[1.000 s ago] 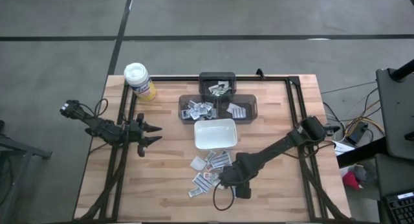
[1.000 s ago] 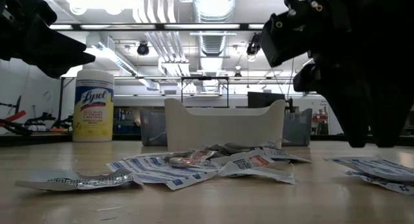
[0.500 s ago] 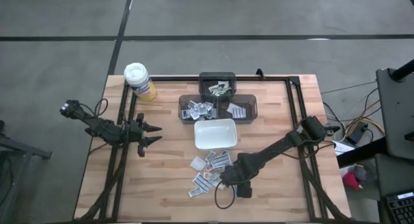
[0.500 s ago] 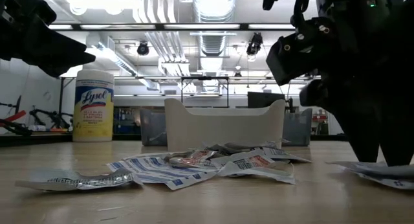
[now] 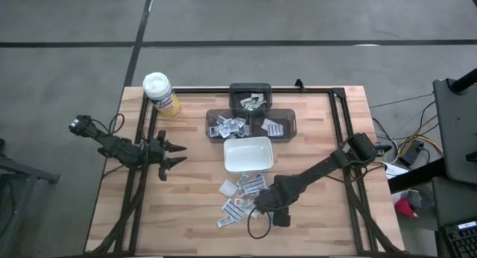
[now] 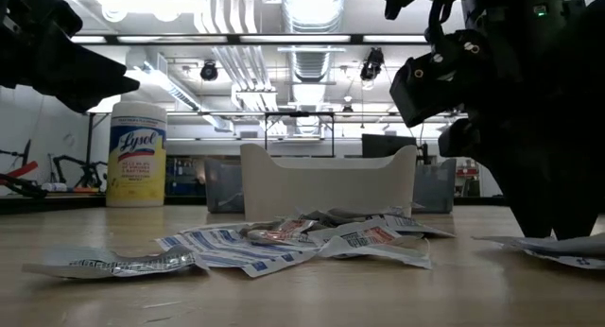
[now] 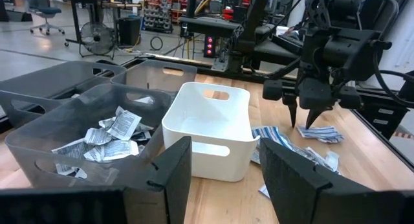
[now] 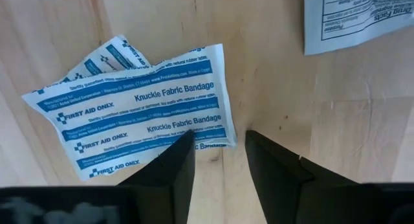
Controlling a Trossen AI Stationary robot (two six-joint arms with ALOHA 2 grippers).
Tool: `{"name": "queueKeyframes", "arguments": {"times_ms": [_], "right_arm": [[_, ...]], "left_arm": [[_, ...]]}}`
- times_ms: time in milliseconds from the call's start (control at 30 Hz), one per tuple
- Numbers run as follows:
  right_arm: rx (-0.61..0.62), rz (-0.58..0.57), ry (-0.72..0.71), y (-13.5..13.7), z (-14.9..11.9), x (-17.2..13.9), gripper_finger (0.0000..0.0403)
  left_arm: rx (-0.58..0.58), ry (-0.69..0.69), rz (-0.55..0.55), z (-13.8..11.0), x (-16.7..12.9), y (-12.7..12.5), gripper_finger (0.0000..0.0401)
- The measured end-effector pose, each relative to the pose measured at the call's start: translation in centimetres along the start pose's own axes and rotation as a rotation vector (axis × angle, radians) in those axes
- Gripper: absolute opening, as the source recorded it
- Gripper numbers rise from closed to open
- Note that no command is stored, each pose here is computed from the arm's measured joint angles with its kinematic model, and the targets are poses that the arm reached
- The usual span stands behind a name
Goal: Pick & Place First Aid Supplies
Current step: Put the blue bandage into the right black bin
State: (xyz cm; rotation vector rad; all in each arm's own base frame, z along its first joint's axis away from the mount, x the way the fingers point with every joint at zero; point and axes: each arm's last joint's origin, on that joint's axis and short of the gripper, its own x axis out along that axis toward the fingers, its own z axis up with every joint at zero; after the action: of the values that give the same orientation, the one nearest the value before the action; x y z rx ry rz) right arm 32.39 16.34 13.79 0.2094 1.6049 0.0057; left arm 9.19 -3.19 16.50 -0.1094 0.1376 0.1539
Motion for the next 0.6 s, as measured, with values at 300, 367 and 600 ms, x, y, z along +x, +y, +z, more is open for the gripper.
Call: {"name": "queueKeyframes", "arguments": {"times_ms": [300,367,600], "right_arm": [[0.039,-0.007,0.004,-0.05,-0.04,0.09,0.008],[0.042,-0.008,0.005,-0.07,-0.05,0.1,0.0067],[0.044,-0.012,0.005,-0.09,-0.06,0.12,0.0036]], "left_arm": [[0.0,0.0,-0.001,0.0,0.0,-0.01,0.0177],[0.0,0.0,-0.001,0.0,0.0,-0.01,0.0177],[0.0,0.001,-0.001,-0.01,0.0,-0.01,0.0177]]}}
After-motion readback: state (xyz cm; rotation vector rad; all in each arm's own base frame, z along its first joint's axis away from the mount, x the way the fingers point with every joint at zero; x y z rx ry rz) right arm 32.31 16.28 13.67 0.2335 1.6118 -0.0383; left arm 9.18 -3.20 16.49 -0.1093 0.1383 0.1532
